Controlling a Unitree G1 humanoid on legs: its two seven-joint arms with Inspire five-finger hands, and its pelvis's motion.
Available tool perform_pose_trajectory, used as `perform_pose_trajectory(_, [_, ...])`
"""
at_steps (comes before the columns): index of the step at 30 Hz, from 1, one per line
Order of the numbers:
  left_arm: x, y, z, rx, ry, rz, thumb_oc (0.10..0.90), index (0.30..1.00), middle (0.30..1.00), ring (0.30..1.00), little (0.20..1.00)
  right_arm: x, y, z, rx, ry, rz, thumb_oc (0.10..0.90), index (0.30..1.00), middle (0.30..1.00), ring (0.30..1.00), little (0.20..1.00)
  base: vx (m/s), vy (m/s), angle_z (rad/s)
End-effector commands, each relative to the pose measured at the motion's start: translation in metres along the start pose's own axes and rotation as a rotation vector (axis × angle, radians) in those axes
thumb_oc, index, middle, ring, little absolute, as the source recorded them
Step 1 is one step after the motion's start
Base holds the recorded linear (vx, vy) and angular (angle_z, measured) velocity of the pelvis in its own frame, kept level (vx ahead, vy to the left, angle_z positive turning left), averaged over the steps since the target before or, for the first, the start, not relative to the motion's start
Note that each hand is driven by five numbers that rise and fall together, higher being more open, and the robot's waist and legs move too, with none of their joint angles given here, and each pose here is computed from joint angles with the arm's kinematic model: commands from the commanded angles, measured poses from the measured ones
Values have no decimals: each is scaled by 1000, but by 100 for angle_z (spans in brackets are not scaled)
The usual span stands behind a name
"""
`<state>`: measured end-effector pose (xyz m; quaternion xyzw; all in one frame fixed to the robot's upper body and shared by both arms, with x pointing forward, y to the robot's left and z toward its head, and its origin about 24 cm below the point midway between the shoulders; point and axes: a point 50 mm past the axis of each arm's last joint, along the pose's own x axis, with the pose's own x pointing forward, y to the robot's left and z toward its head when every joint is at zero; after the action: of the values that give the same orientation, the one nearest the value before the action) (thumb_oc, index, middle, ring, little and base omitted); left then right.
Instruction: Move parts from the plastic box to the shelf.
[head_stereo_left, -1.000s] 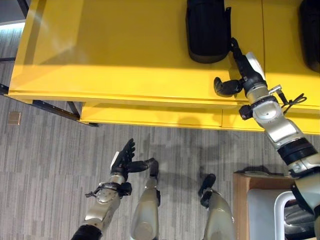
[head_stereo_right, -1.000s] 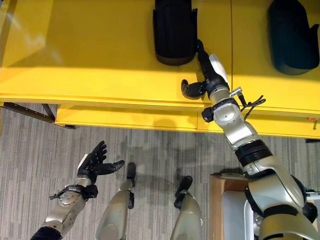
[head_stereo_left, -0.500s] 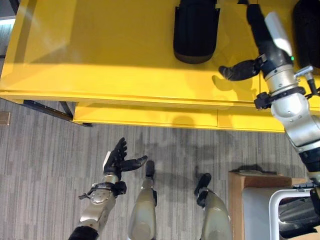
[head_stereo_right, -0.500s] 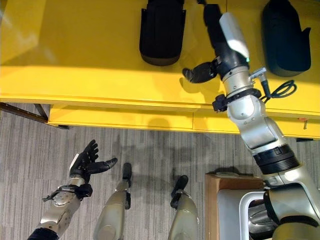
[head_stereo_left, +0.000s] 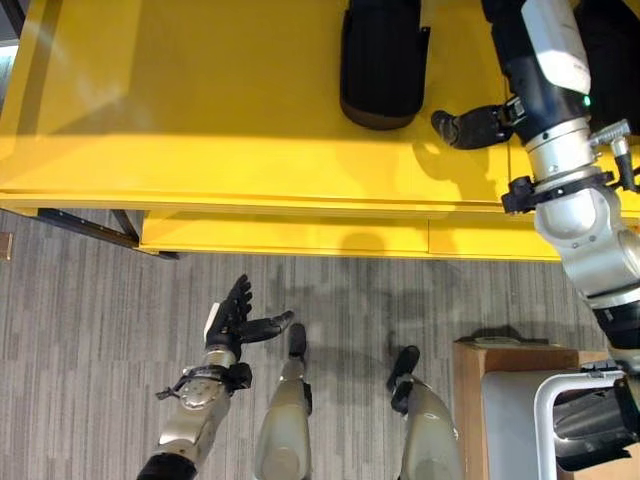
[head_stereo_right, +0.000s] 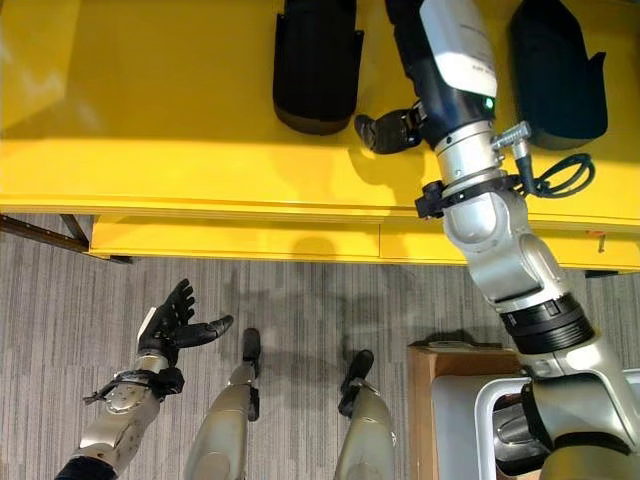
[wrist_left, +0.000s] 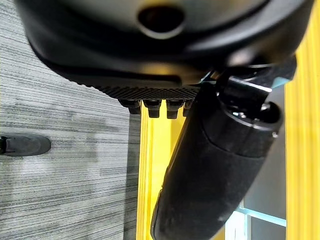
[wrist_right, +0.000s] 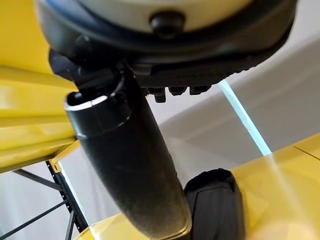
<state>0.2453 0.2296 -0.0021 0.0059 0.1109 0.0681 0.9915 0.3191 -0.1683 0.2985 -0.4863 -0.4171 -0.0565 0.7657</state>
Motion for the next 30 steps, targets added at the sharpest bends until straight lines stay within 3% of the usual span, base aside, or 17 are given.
perform_pose_trajectory(1, [-5,8,20,42,-111,14,900,1000,1000,1000,1000,29,-22,38,-20,-182,-118,900,1000,1000,1000,1000,0,0,0])
perform_pose_trajectory(20, [-4,14,21,35,-106,32,900,1000,1000,1000,1000,61,28,44,265,-76,93,900,1000,1000,1000,1000,2,-1,2])
perform_pose_trajectory(30, [-3,16,22,24,-110,40,900,1000,1000,1000,1000,72,25,23,209,32,71,900,1000,1000,1000,1000,0,0,0])
